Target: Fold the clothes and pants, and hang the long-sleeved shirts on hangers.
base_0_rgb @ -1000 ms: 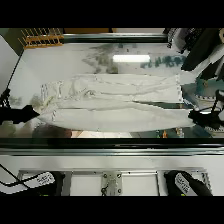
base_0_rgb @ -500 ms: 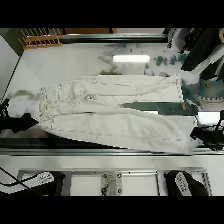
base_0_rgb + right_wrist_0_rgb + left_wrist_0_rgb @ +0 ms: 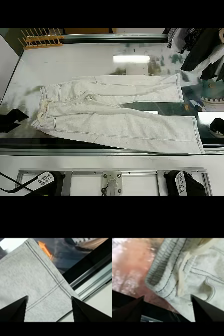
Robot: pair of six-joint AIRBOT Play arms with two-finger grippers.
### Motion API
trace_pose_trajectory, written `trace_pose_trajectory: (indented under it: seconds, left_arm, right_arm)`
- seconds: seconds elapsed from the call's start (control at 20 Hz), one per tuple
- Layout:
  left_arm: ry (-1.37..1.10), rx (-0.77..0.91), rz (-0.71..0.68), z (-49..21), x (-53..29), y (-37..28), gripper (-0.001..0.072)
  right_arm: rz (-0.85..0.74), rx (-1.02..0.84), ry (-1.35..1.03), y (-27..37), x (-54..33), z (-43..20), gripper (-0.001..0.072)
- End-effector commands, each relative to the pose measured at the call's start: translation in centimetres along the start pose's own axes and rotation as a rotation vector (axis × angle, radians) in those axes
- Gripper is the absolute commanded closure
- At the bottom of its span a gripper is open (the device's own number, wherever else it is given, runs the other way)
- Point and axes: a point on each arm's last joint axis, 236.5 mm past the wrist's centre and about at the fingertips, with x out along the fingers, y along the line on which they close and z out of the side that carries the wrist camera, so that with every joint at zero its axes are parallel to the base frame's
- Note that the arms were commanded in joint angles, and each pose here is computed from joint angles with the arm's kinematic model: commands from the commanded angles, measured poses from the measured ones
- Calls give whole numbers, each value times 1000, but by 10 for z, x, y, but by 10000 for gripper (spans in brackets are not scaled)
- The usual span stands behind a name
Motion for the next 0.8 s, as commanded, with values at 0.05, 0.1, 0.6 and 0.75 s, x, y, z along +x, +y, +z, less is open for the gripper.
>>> trace_pose_trajectory:
  seconds: [0.05,0.1,0.6,0.75]
  left_arm:
    - [-27,-163,84,-26,14,36,87]
    - [1,-194,79,-37,23,40,87]
    - [63,-141,-134,-59,83,-11,87]
    - [90,-94,-133,-63,95,-24,87]
  right_arm:
    - [34,15,-41,8,-11,7,128]
    - [48,22,-38,11,-11,6,128]
    - [214,104,19,50,-1,4,129]
    - [251,121,20,58,-3,5,129]
